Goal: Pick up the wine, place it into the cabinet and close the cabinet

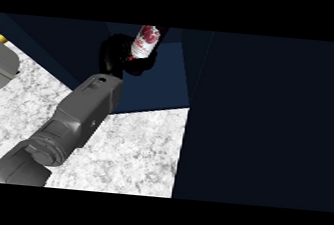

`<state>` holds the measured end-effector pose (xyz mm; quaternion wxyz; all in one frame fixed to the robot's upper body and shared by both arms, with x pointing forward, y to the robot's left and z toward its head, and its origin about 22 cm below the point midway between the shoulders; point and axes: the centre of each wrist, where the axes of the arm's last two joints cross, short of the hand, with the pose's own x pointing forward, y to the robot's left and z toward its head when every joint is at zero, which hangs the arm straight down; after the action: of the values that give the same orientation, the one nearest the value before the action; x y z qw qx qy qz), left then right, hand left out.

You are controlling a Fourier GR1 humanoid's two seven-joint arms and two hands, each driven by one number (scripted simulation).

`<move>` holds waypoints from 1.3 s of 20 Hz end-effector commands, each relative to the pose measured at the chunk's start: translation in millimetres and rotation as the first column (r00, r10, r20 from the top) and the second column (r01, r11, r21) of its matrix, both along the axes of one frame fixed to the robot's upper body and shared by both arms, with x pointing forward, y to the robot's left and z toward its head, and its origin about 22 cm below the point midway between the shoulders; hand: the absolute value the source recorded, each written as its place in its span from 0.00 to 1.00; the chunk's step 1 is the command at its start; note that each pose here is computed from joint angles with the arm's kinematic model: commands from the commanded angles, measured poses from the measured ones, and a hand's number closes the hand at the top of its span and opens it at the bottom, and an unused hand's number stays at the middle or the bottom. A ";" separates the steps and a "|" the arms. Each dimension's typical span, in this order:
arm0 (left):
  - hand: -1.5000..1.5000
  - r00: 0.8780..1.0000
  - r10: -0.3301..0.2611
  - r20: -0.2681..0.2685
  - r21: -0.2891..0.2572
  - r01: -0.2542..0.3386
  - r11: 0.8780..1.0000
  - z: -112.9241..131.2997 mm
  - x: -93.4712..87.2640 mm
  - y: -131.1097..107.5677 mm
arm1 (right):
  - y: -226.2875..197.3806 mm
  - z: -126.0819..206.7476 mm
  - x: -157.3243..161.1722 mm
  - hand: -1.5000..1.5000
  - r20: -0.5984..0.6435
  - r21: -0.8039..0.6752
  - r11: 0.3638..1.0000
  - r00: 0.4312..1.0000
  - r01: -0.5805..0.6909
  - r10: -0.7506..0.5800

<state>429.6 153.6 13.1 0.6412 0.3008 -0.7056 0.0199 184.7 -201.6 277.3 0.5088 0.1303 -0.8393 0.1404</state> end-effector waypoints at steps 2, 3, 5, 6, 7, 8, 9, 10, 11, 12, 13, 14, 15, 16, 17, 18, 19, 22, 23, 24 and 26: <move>0.00 0.998 -0.003 -0.056 0.028 0.004 1.000 -8.0 -3.0 26.2 | -2.9 -0.9 -4.4 0.00 0.006 -0.013 1.000 1.000 -0.013 0.013; 0.00 0.998 -0.028 -0.052 0.017 0.029 0.999 -14.7 -7.2 17.8 | -1.7 1.4 0.4 0.00 0.016 -0.004 1.000 1.000 -0.014 0.014; 0.00 0.998 -0.011 -0.061 0.014 0.012 1.000 -14.5 -6.7 29.1 | -0.9 0.0 -3.6 0.00 0.002 0.010 1.000 1.000 -0.023 0.022; 0.00 0.999 -0.007 -0.051 0.007 0.007 1.000 -10.8 -4.6 32.1 | 1.1 2.5 -2.9 0.00 0.012 0.001 0.999 0.999 -0.035 0.035; 0.00 0.998 0.006 -0.060 0.006 -0.006 1.000 -6.4 -2.2 26.8 | -1.2 1.7 -3.3 0.00 0.011 0.007 1.000 1.000 -0.015 0.015; 0.00 0.998 0.006 -0.064 -0.011 -0.007 1.000 -7.5 -2.7 31.2 | 1.3 -0.5 -4.2 0.00 0.003 0.005 1.000 1.000 -0.027 0.027; 0.00 0.997 -0.012 -0.077 -0.006 0.011 1.000 -12.4 -5.5 29.2 | -0.4 2.0 -2.0 0.00 0.017 -0.001 1.000 1.000 -0.005 0.005; 0.00 0.998 -0.003 -0.066 -0.012 0.002 1.000 -2.6 0.0 38.9 | -0.8 1.9 -2.4 0.00 0.015 -0.005 1.000 1.000 -0.022 0.022; 0.00 0.997 0.004 -0.078 -0.018 -0.005 1.000 -12.9 -5.8 27.2 | 1.5 -2.8 -6.9 0.00 0.005 -0.008 0.999 0.999 -0.035 0.035; 0.00 0.998 0.001 -0.067 -0.014 -0.002 1.000 -1.2 0.7 40.2 | 0.0 -1.5 -5.7 0.00 0.015 0.000 0.999 0.999 -0.035 0.035; 0.00 0.997 0.000 -0.080 -0.022 -0.002 1.000 -12.4 -5.5 31.3 | 0.8 0.2 -2.7 0.00 0.012 -0.001 1.000 1.000 -0.022 0.022; 0.00 0.998 -0.017 -0.060 -0.025 0.015 1.000 -3.3 -0.4 37.4 | 0.1 2.7 -1.6 0.00 0.014 0.009 1.000 1.000 -0.028 0.028; 0.00 0.998 -0.023 -0.056 -0.029 0.022 0.999 -9.0 -3.6 39.1 | 1.4 0.7 -4.8 0.00 0.008 0.009 1.000 1.000 -0.026 0.026; 0.00 0.999 -0.021 -0.048 0.002 0.021 1.000 -3.0 -0.3 42.8 | -0.9 1.9 -1.0 0.00 0.005 -0.003 1.000 1.000 -0.025 0.025; 0.00 0.999 -0.013 -0.032 0.021 0.014 1.000 2.1 2.4 45.9 | 2.4 4.0 -6.9 0.00 0.018 -0.011 0.999 0.999 -0.040 0.040; 0.00 0.999 -0.037 -0.023 0.014 0.037 0.999 0.7 1.7 39.5 | 3.9 0.5 -6.8 0.00 0.012 0.004 0.999 0.999 -0.036 0.036; 0.00 0.998 -0.057 -0.017 0.023 0.058 0.998 4.7 3.8 42.8 | 1.8 0.5 -5.3 0.00 0.014 -0.002 1.000 1.000 -0.027 0.027; 0.00 0.985 -0.166 -0.033 0.013 0.167 0.986 7.8 5.4 41.0 | 3.7 0.4 -7.6 0.00 0.000 0.004 0.999 0.999 -0.036 0.036; 0.00 0.976 -0.215 -0.035 0.001 0.215 0.977 5.7 4.2 41.6 | 0.9 -1.8 -6.2 0.00 0.003 0.007 1.000 1.000 -0.014 0.014; 0.00 0.967 -0.252 -0.029 0.012 0.252 0.968 13.4 8.2 28.5 | -0.4 -0.7 -1.8 0.00 0.000 -0.006 1.000 1.000 -0.024 0.024; 0.00 0.940 -0.341 0.015 -0.041 0.341 0.939 14.5 8.2 27.4 | 2.0 1.5 -0.5 0.00 0.005 0.010 1.000 1.000 -0.014 0.013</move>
<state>429.4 142.2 15.4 0.6624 0.1800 -0.7265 -0.0300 185.0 -199.6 278.2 0.5083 0.1364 -0.8382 0.1431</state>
